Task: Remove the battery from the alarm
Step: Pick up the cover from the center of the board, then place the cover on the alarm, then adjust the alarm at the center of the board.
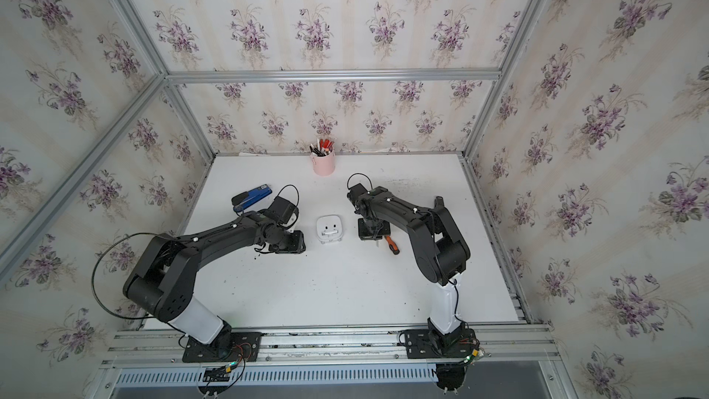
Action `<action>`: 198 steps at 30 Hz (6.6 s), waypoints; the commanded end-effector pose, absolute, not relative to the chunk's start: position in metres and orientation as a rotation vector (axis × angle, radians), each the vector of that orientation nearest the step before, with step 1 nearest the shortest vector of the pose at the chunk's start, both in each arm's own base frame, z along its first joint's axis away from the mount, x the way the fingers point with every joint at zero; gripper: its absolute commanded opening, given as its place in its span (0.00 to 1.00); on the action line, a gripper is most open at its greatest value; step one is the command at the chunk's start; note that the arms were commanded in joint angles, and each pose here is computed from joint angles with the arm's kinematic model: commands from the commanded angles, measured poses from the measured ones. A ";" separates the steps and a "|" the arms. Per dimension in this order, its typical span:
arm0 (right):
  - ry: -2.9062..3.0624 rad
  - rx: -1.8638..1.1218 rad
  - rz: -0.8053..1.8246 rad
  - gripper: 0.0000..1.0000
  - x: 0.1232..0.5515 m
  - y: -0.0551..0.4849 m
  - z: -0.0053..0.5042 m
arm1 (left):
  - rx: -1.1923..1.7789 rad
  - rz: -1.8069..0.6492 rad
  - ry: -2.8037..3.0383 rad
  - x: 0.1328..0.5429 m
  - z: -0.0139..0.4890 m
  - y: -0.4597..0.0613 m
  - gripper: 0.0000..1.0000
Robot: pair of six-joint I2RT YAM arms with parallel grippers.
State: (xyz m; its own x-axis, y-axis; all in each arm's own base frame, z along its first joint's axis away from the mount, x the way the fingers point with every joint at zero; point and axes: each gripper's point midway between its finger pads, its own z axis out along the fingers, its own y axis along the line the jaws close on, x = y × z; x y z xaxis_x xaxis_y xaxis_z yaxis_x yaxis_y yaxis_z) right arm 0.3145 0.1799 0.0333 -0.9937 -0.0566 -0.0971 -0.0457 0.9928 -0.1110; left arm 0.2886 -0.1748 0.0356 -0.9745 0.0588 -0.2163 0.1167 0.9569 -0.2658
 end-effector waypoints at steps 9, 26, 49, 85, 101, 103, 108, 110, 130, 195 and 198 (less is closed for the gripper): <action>3.033 -0.112 -0.176 0.00 0.314 0.178 0.048 | 0.152 -0.418 2.912 0.290 0.035 -0.177 0.47; 2.740 -0.521 -0.311 0.00 0.337 0.182 0.118 | 0.143 -0.576 2.876 0.308 0.053 -0.194 0.47; 2.041 -1.297 -0.315 0.00 0.325 0.272 0.139 | 0.022 -0.745 2.798 0.370 0.067 -0.176 0.47; 1.659 -1.804 -0.302 0.00 0.302 0.338 0.067 | 0.047 -0.993 2.780 0.416 0.041 -0.203 0.45; 1.528 -1.897 -0.397 0.00 0.299 0.331 0.061 | 0.049 -0.988 2.801 0.414 0.032 -0.207 0.44; 1.515 -1.890 -0.409 0.00 0.301 0.332 0.063 | 0.048 -0.981 2.804 0.413 0.031 -0.206 0.44; 1.494 -1.893 -0.440 0.00 0.305 0.332 0.063 | 0.055 -0.983 2.810 0.412 0.029 -0.208 0.44; 1.489 -1.901 -0.443 0.00 0.306 0.333 0.062 | 0.059 -0.984 2.810 0.411 0.029 -0.208 0.44; 1.488 -1.921 -0.476 0.00 0.311 0.332 0.054 | 0.063 -0.986 2.816 0.409 0.027 -0.209 0.43; 2.405 -0.626 0.136 0.11 0.353 0.284 0.149 | 0.063 -0.883 2.786 0.442 0.065 -0.205 0.53; 2.665 -0.094 0.480 0.00 0.333 0.264 0.122 | 0.101 -0.922 2.751 0.457 0.073 -0.216 0.52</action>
State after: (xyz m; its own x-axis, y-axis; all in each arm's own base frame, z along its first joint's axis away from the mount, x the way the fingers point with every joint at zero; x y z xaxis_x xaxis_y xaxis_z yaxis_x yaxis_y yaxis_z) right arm 0.3785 0.2721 0.1590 -0.5879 -0.4582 -0.6666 -0.4987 0.8542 -0.1472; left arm 0.4559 -0.2115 0.0738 -0.9660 -0.0398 -0.2556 0.1213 0.8030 -0.5835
